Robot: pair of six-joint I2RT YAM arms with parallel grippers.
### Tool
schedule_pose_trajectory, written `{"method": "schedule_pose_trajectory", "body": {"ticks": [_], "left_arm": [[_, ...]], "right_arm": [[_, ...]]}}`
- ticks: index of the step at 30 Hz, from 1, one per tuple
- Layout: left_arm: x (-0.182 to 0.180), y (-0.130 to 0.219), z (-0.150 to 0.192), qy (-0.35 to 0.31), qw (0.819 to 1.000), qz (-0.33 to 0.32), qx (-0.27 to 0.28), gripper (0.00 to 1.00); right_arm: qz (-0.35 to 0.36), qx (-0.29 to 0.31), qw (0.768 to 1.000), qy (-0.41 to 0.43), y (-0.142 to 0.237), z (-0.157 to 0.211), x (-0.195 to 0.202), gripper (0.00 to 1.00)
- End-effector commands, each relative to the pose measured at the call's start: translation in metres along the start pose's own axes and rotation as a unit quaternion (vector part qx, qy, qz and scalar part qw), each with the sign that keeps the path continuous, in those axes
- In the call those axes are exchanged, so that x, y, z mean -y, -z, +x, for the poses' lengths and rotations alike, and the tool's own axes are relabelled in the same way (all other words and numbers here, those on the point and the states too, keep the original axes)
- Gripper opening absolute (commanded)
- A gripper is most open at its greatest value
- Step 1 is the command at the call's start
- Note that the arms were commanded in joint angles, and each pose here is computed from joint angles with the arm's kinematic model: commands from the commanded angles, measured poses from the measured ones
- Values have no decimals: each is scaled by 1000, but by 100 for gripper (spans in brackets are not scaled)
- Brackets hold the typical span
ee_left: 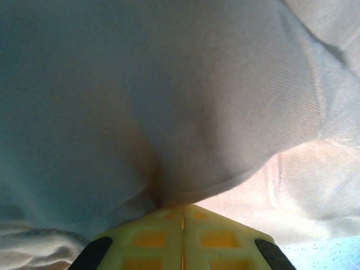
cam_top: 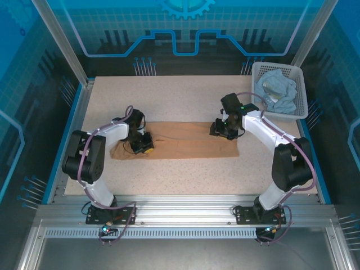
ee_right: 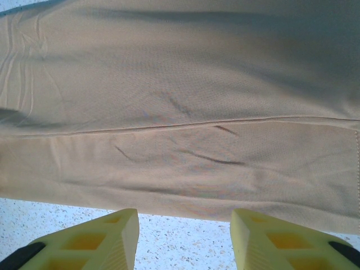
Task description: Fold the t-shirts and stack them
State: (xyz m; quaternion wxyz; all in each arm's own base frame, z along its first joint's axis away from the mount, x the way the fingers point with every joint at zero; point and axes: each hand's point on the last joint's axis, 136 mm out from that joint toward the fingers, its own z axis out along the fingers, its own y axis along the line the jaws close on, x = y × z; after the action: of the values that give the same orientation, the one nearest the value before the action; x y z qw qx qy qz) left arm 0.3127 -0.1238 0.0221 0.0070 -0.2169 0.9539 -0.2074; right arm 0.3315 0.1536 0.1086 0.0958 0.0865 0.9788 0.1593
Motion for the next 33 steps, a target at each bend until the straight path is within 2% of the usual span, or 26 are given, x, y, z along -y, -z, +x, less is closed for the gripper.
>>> {"method": "schedule_pose_trajectory", "body": {"ticks": [1,6,11,15,20,24,29,33], "left_arm": [[13,1,6,8,999,29,-11,9],[27,50,-16,16,997,42,61,17],[-13,78,-60,130,986,26,102,5],[-30,71,-97,184,978,12,98,2],[-41,49,-127,212,973,-16,87,0],[-46,23,-135,230,971,-26,56,0],[-50,9,-148,226,972,-38,53,0],[-34,-3,-168,215,975,-7,52,0]], "right_arm": [[-6,0,1000,3,2,5,-3,48],[-2,9,1000,-13,3,-1,12,48],[0,13,999,-40,-4,-21,37,48],[22,8,999,-39,-13,-42,48,47],[86,-26,995,-43,-32,-54,70,46],[130,-67,987,-60,-49,-50,88,46],[154,-106,979,-81,-62,-38,98,45],[169,-125,972,-102,-62,-21,104,44]]}}
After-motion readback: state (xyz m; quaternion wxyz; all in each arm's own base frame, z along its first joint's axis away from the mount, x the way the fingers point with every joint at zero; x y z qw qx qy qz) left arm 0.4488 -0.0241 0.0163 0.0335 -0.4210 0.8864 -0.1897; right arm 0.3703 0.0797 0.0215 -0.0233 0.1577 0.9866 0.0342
